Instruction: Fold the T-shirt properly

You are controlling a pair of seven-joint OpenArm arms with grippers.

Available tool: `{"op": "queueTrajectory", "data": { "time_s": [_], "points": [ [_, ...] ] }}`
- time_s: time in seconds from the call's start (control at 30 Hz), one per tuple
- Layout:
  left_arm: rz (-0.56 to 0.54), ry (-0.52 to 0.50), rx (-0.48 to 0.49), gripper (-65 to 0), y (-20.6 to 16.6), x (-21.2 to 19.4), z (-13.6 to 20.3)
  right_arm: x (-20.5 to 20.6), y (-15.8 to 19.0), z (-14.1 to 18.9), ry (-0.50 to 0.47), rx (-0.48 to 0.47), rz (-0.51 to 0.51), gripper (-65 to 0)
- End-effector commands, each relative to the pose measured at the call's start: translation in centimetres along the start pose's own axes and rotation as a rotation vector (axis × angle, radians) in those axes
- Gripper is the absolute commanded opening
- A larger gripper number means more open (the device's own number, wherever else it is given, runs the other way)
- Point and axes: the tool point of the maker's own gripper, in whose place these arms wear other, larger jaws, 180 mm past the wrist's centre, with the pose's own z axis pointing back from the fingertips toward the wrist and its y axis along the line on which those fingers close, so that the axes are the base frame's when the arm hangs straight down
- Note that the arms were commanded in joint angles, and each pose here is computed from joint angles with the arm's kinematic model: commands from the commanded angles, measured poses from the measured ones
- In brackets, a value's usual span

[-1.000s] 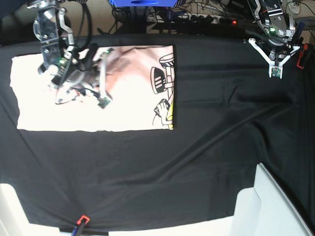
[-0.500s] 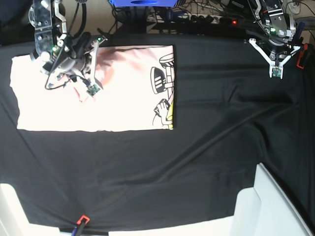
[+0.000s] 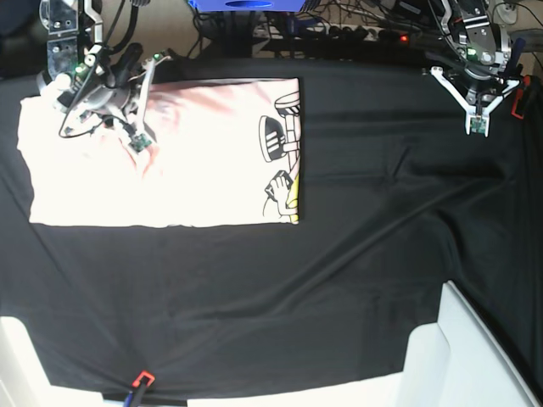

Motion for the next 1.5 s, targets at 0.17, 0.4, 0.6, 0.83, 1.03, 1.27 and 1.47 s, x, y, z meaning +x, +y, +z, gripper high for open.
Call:
{"op": "queueTrajectory", "data": {
  "time_s": [0.17,0.4,0.6,0.83,1.03,1.27,1.47],
  "points": [
    [-0.007,-0.022,0.029,-64.0,1.1,0.7,0.2,0.0,-0.1,0.4,-0.011,-0.006,-0.011,-65.0],
    [-0.007,-0.022,0.029,-64.0,1.1,0.7,0.2,0.1,1.1,0.2,-0.015,0.02,-0.038,-65.0],
    [-0.006,-0.024,0.03,-64.0,1.1,0.7,0.1,-0.9,1.4,0.2,0.053,0.027,-0.102,-53.5],
    [-0.006,-0.024,0.03,-64.0,1.1,0.7,0.1,-2.1,-1.4,1.2,0.043,-0.048,-0.242,-44.7],
    [-0.004,-0.028,0.03,-64.0,1.1,0.9,0.1,1.3,-2.8,2.8,-0.071,-0.099,-0.202,-44.7],
    [-0.006,-0.034,0.028,-64.0,1.0,1.2,0.2,5.9,0.1,2.6,-0.179,-0.03,-0.009,-44.7],
    [0.0,-0.039,0.018,-64.0,0.5,1.3,0.2,8.5,-0.8,2.0,-0.216,-0.036,0.015,-65.0]
  ]
}}
